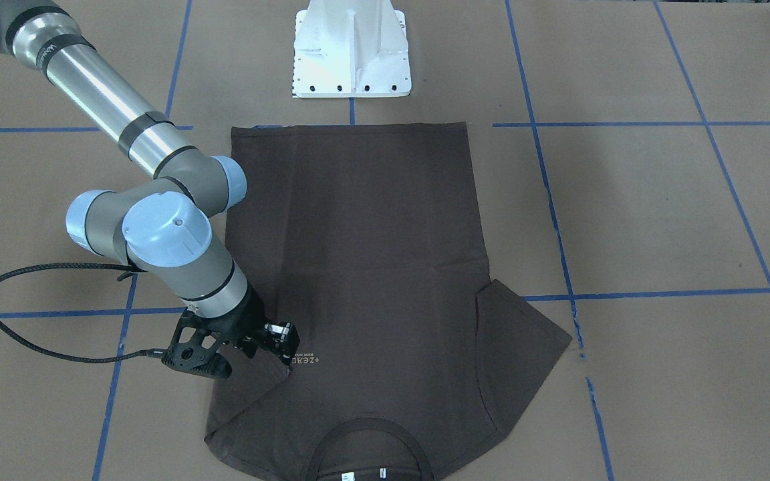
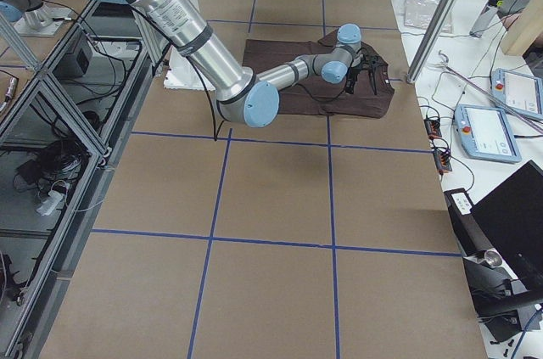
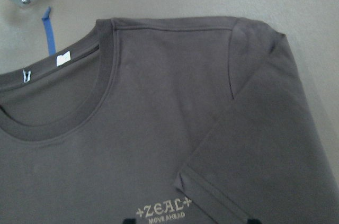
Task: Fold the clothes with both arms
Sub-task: 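Move the right gripper to the sleeve nearest it and fold it inward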
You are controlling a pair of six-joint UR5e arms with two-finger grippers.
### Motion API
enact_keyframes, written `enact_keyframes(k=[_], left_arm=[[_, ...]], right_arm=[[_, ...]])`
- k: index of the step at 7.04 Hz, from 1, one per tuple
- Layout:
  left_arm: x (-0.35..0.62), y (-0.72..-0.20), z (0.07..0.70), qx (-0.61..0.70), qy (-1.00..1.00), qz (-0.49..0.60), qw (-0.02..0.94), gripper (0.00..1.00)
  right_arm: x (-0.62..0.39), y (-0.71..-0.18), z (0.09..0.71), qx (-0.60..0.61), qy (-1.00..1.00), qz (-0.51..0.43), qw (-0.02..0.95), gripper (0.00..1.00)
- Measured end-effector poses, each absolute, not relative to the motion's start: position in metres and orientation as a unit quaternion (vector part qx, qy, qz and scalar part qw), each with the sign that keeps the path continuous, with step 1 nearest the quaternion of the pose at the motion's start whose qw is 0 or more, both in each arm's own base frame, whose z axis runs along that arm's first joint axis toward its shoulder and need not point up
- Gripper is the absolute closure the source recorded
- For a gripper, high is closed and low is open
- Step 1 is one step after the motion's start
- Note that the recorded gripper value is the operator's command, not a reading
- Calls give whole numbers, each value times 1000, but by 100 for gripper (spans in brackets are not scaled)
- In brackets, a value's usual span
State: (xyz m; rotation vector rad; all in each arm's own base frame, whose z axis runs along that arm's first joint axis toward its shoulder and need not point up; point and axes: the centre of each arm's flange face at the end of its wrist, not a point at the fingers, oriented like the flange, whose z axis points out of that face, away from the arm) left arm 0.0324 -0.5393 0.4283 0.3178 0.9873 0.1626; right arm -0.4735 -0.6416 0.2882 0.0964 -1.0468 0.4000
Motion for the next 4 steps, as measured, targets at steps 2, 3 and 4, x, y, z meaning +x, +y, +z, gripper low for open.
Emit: enact_keyframes(k=[2, 3, 4], left_arm=[[101, -575, 424, 107, 517, 66, 847, 0], [150, -592, 415, 67, 543, 47, 836, 0], [190, -599, 402, 47, 551, 22, 833, 0]], right_arm=[[-421, -582, 297, 34, -532, 196, 823, 0], [-401, -558, 299, 33, -543, 193, 817, 0], [-387, -541, 302, 28, -549, 192, 813, 0]])
